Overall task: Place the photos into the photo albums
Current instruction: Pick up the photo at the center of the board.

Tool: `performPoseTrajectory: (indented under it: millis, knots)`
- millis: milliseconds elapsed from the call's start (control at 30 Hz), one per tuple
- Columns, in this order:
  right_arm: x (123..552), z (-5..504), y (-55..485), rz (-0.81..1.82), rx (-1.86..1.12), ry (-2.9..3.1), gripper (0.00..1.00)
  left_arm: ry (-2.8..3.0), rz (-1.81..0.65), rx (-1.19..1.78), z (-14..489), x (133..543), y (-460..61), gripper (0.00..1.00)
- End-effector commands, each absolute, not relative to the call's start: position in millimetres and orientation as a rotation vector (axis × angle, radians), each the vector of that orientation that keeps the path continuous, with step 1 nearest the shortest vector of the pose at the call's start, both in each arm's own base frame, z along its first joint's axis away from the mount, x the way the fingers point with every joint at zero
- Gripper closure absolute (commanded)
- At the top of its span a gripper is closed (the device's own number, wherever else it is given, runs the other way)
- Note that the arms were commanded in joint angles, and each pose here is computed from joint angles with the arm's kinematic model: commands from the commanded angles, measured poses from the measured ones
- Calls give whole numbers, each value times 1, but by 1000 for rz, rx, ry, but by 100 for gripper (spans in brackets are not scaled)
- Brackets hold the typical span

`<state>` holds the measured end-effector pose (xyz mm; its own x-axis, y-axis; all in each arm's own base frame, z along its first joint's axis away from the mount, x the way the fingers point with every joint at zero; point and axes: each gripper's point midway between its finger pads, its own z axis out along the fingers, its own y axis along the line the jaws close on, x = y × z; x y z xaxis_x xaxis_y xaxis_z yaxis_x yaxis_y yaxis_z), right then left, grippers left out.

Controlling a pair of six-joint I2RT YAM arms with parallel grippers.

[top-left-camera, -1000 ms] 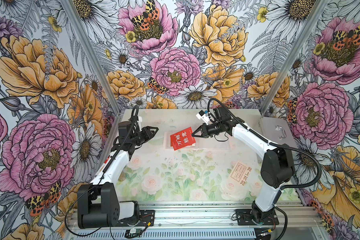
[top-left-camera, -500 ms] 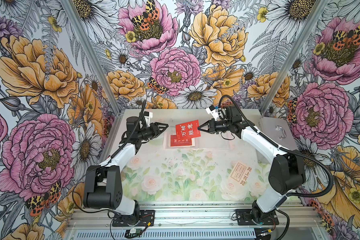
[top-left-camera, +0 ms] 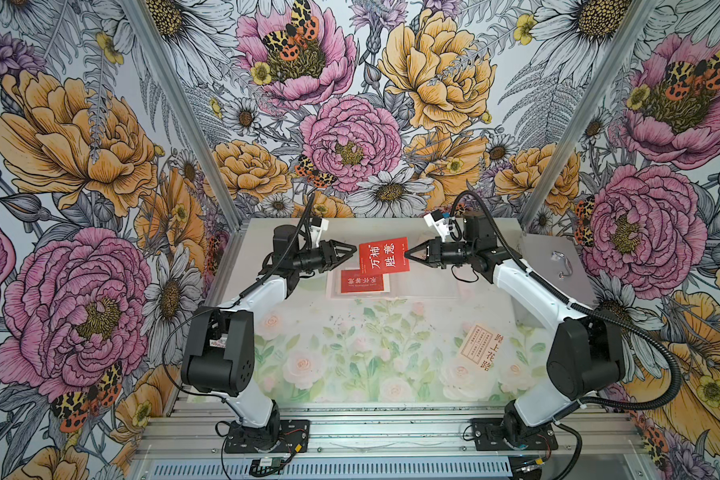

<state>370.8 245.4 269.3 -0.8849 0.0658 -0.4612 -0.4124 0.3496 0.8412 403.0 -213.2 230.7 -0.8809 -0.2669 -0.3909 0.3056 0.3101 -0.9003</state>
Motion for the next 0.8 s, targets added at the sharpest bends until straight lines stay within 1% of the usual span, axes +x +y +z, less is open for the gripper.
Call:
performPoseTrajectory:
  millis: [0,267,600,767]
  knots:
    - [364,294,241,1567,-359,2116,99,2050,-1639,134,252,403,-223,57]
    - [360,287,238,1582,-356,2129,99,2085,-1694,168,240,402,-238,58]
    - [361,287,235,1572,-334,2131,99,2088,-1721,210,240,396,-246,60]
    - [364,285,234,1562,-320,2138,99,2112,-1759,246,233,388,-259,62]
